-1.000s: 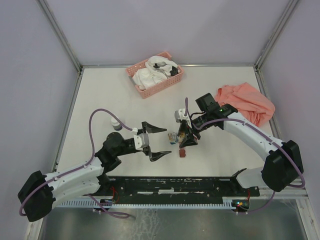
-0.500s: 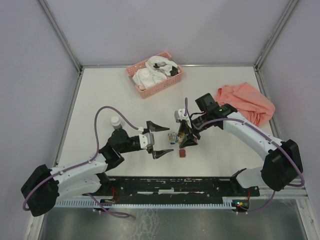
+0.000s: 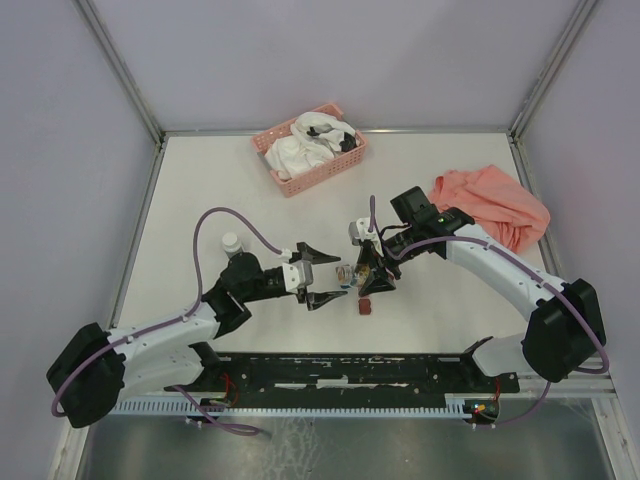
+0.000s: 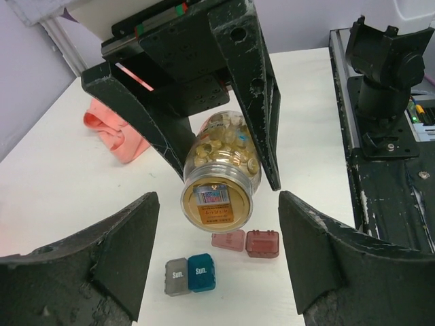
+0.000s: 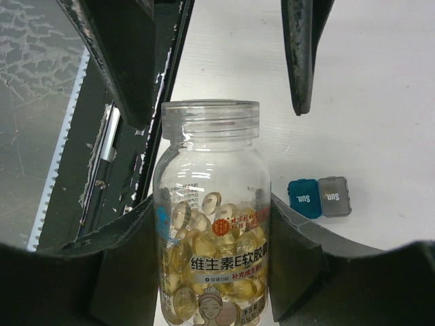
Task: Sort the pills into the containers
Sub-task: Unscrew the lid of the pill bottle.
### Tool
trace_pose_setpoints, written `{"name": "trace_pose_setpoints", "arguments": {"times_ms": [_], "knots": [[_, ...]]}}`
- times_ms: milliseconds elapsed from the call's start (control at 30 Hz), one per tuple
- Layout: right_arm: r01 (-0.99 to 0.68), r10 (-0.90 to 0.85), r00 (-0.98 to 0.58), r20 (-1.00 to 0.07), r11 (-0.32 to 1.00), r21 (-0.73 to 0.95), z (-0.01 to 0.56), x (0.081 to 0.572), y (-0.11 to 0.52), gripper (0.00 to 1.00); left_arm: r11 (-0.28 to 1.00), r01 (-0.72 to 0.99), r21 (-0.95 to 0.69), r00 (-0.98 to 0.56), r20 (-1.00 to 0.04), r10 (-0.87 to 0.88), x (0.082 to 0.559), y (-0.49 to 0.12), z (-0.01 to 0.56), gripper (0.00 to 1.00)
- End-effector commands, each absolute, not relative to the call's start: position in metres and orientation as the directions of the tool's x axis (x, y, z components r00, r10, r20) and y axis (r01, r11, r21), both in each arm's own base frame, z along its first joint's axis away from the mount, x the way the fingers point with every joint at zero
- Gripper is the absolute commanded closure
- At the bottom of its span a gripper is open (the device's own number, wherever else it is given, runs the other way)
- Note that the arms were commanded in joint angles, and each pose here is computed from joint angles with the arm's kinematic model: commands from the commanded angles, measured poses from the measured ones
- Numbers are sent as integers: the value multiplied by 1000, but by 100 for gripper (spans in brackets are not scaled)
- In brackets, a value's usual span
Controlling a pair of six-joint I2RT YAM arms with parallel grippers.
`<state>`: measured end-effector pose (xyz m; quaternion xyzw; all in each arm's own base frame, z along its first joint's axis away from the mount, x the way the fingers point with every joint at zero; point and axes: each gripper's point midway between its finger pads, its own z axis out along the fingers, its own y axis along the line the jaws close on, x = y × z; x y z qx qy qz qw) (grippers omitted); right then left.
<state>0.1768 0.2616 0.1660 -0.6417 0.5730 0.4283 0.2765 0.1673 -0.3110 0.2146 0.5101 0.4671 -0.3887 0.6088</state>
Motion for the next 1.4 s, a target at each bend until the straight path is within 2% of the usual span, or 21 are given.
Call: {"name": "trace_pose_setpoints", "arguments": {"times_ms": [0,167,400,500,667,767,900,1033,1100,1233,1367], "knots": [[-972,-437,32,-899,-225,75,189,181,270,98,163,937,310,320,-946,-43,171,-316,237,24],[-972,-438,31,-898,-225,76,189,182,270,98,150,942,301,312,-948,-56,170,-318,239,33],[-972,-437,31,-899,-224,75,190,181,270,98,139,948,285,295,-954,-56,170,-321,238,36],[-971,-438,31,-899,-225,76,189,181,270,98,130,952,277,286,-957,-55,171,-323,237,40],[-972,-440,33,-897,-221,72,190,182,270,98,116,962,245,254,-965,-64,169,-325,238,82],[-976,-450,32,-893,-208,70,189,185,270,98,104,975,195,204,-975,-86,165,-325,242,96],[-986,-471,11,-882,-150,68,188,194,269,98,94,995,36,50,-986,-158,156,-324,250,97],[-994,-485,-2,-874,-92,53,186,205,269,98,90,965,-244,-219,-949,-225,154,-325,263,97],[-996,-494,-11,-869,-68,51,185,209,269,98,88,908,-411,-375,-887,-271,156,-326,273,97],[-998,-511,-28,-859,-32,52,181,216,268,98,163,723,-671,-585,-721,-373,171,-327,279,97],[-999,-518,-37,-855,-15,52,180,219,268,98,246,602,-760,-679,-649,-342,166,-342,274,97]]}}
